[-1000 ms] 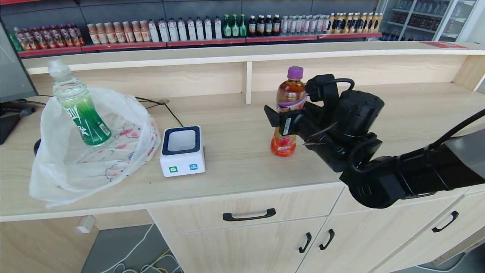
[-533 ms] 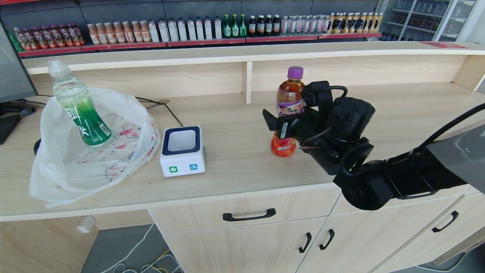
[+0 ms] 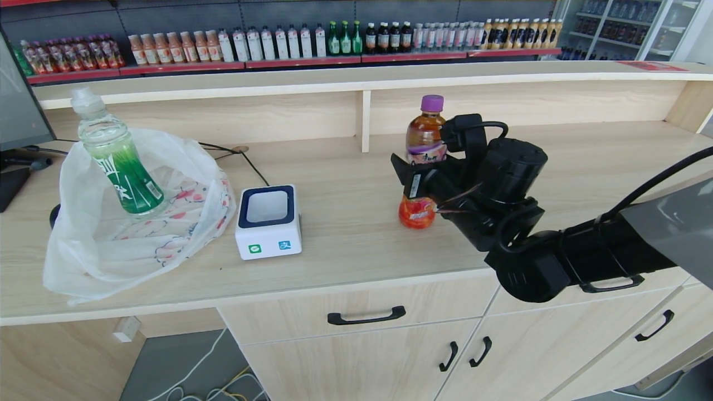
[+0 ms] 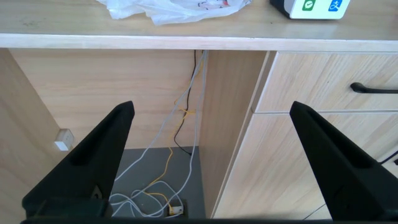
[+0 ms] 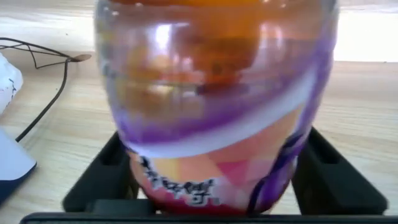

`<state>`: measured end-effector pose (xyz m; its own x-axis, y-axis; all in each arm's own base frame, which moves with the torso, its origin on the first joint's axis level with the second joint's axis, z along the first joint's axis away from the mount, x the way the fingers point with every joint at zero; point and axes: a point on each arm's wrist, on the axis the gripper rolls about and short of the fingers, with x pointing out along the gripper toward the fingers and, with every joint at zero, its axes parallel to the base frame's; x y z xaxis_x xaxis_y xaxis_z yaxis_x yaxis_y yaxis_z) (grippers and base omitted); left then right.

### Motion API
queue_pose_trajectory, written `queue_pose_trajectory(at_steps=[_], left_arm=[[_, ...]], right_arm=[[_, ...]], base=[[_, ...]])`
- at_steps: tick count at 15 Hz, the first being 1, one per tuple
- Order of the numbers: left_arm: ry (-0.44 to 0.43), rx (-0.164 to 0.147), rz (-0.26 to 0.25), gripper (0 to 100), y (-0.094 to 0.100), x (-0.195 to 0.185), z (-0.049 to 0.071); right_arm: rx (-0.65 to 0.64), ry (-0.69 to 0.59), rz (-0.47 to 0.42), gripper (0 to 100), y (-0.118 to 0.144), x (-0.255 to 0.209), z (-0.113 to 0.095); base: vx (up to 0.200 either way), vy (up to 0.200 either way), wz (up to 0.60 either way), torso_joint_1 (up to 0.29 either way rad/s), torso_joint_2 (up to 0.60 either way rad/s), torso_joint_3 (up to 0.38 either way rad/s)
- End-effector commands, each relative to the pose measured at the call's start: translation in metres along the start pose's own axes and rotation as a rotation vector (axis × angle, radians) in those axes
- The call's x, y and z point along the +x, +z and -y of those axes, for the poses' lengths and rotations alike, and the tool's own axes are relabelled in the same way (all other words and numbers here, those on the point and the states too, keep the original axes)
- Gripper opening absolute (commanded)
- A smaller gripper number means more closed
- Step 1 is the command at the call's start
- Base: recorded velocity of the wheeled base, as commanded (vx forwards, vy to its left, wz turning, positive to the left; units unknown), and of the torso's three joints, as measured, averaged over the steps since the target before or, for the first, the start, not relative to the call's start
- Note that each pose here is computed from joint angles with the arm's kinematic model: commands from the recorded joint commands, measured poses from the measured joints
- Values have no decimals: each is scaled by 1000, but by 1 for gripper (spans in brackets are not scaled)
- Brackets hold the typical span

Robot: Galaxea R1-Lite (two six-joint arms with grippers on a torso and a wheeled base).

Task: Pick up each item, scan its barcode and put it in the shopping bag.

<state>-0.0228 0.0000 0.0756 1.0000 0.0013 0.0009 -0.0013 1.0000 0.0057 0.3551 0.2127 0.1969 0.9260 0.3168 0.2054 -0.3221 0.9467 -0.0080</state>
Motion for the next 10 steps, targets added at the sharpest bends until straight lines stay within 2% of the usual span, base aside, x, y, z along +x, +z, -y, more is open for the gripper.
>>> queue_pose_trajectory(at_steps=[1,10], left_arm=[[2,0,1,100,0,0,0],[0,0,1,100,0,0,0]], right_arm=[[-1,0,0,0,0,0,0],[1,-1,9,0,3,0,0]], base=[[0,0,0,0,0,0],[0,0,0,0,0,0]])
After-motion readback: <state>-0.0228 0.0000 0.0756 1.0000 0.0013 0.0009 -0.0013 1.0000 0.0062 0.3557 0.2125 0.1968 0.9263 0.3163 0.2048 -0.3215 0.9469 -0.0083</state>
